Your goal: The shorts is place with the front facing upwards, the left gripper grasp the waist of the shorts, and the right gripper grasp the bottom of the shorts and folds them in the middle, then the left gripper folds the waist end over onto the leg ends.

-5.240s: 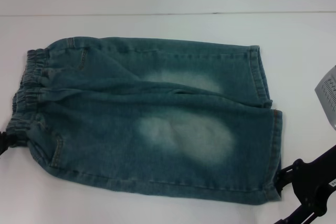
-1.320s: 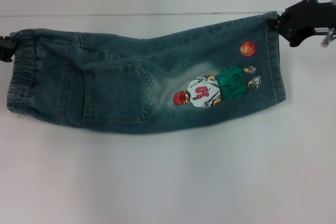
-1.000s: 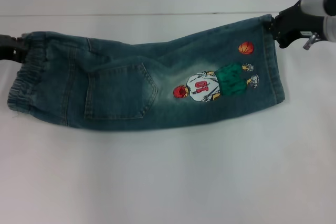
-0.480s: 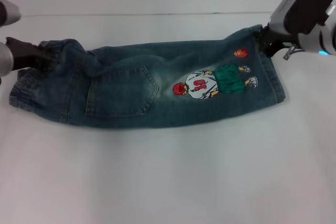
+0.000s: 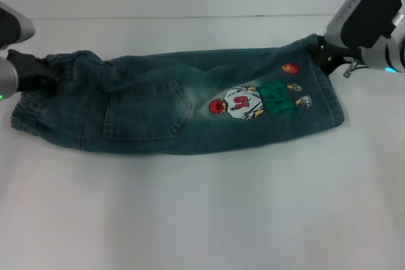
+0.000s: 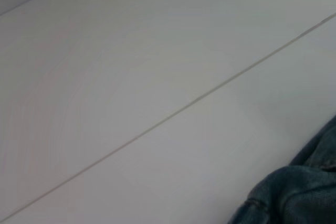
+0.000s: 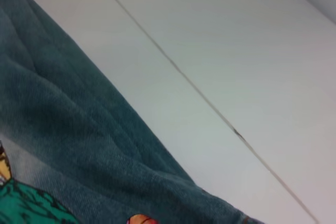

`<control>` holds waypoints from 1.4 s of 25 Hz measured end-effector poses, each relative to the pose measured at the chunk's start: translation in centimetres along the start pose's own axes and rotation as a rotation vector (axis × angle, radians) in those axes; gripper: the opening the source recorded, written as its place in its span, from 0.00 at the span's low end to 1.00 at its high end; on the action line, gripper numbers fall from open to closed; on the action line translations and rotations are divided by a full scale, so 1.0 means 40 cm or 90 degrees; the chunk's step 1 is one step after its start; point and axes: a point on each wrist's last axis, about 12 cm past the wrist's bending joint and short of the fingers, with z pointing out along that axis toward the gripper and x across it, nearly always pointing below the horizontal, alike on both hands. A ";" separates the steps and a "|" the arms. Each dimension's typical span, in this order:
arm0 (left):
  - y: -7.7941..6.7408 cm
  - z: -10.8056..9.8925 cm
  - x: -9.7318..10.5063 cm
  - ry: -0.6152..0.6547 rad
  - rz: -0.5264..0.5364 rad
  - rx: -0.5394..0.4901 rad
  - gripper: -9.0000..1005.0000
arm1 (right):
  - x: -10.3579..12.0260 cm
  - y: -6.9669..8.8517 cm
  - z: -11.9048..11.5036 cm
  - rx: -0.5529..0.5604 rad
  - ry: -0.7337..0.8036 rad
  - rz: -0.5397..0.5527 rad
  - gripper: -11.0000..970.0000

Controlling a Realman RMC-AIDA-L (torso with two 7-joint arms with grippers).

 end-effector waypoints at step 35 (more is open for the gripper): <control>0.035 -0.286 0.230 -0.338 -0.200 0.144 0.84 | 0.157 0.058 -0.225 -0.157 -0.265 0.151 0.93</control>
